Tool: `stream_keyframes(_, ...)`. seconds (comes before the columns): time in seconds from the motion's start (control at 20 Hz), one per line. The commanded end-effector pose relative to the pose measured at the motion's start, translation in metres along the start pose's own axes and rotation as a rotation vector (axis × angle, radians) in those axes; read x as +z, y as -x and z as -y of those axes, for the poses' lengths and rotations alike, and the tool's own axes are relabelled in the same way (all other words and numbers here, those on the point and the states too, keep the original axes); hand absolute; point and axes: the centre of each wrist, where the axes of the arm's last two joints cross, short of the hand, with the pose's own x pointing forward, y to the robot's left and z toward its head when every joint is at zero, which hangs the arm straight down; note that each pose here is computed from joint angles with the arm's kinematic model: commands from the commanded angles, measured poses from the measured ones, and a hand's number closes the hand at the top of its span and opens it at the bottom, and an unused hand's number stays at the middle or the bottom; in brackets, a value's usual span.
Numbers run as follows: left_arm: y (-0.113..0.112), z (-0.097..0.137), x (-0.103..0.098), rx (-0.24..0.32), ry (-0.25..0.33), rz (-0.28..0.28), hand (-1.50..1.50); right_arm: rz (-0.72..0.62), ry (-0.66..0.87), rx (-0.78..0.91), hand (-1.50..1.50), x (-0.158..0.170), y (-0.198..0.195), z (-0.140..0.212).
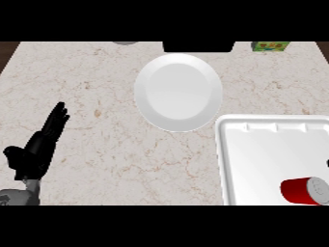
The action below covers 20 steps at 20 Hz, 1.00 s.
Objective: Pick the can from the tray and place it in the plate
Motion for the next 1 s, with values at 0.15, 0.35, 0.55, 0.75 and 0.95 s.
stream_keyframes(0.15, 0.004, 0.007, 0.001, 0.001, -0.003, -0.006, 0.0, -0.108, -0.041, 0.06, -1.5, 0.008, -0.018, 0.024)
stream_keyframes(0.35, 0.016, 0.003, 0.002, 0.006, -0.001, -0.009, 0.0, -0.152, -0.094, 0.155, -1.5, -0.02, -0.012, 0.018)
stream_keyframes(0.55, 0.009, 0.012, 0.004, 0.004, -0.007, -0.009, 0.0, -0.183, -0.133, 0.145, -1.5, -0.026, -0.024, 0.01)
stream_keyframes(0.75, -0.002, -0.008, -0.003, 0.014, -0.002, 0.0, 0.0, -0.185, -0.157, 0.154, -1.5, -0.029, -0.014, -0.012)
stream_keyframes(0.95, -0.023, -0.004, -0.01, -0.005, 0.017, -0.015, 0.0, -0.2, -0.137, 0.159, -1.5, -0.03, -0.025, -0.017)
